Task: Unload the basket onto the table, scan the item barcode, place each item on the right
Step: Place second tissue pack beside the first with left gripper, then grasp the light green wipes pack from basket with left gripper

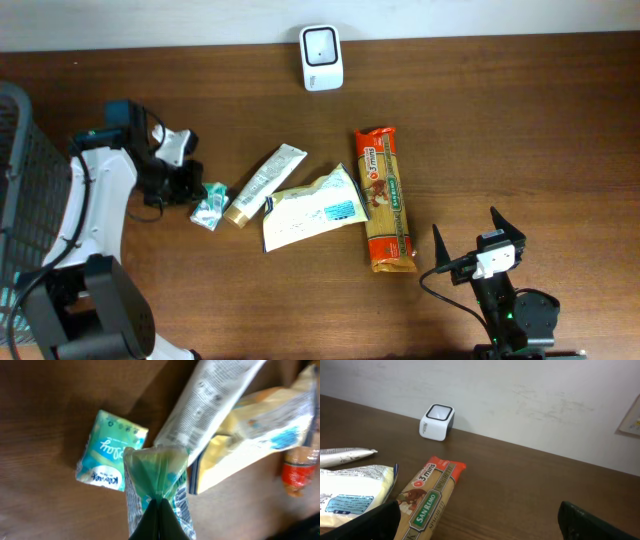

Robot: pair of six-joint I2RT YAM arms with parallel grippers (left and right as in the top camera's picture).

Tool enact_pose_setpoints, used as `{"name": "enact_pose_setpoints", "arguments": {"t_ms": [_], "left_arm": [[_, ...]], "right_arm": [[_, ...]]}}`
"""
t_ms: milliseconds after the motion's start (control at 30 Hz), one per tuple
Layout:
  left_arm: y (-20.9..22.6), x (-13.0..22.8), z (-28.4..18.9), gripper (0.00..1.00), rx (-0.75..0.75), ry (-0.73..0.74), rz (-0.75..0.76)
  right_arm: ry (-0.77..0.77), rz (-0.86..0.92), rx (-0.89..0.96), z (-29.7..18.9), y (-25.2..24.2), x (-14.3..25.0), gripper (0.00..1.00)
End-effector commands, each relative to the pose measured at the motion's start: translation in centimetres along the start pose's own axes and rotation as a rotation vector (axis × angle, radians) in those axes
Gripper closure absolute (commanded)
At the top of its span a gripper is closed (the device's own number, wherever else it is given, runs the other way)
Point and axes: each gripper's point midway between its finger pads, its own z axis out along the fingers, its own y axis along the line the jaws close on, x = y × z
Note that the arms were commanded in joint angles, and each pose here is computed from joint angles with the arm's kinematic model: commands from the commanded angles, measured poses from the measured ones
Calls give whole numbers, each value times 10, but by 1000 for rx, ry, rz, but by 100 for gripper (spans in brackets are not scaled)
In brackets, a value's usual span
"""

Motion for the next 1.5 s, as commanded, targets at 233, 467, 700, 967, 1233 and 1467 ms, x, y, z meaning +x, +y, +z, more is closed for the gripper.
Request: {"name": "enact_pose_setpoints", "arguments": {"t_ms": [233,467,700,967,1233,1467], "left_arm": [[7,-13,14,1,-24,-87,8],[-32,-86,-178,1,-211,-571,146],[79,-19,-327,1,-688,-873,-384],[212,61,-297,1,-791,-680,-788],[300,104,-234,1,-713,-438,-842],[338,158,-143,6,-581,-185,-924]], "right_arm": [[3,9,2,0,0,3,1],[3,9,2,0,0,3,1],[3,8,2,0,0,3,1],[3,9,2,0,0,3,1],[3,8,2,0,0,3,1],[3,8,2,0,0,3,1]]}}
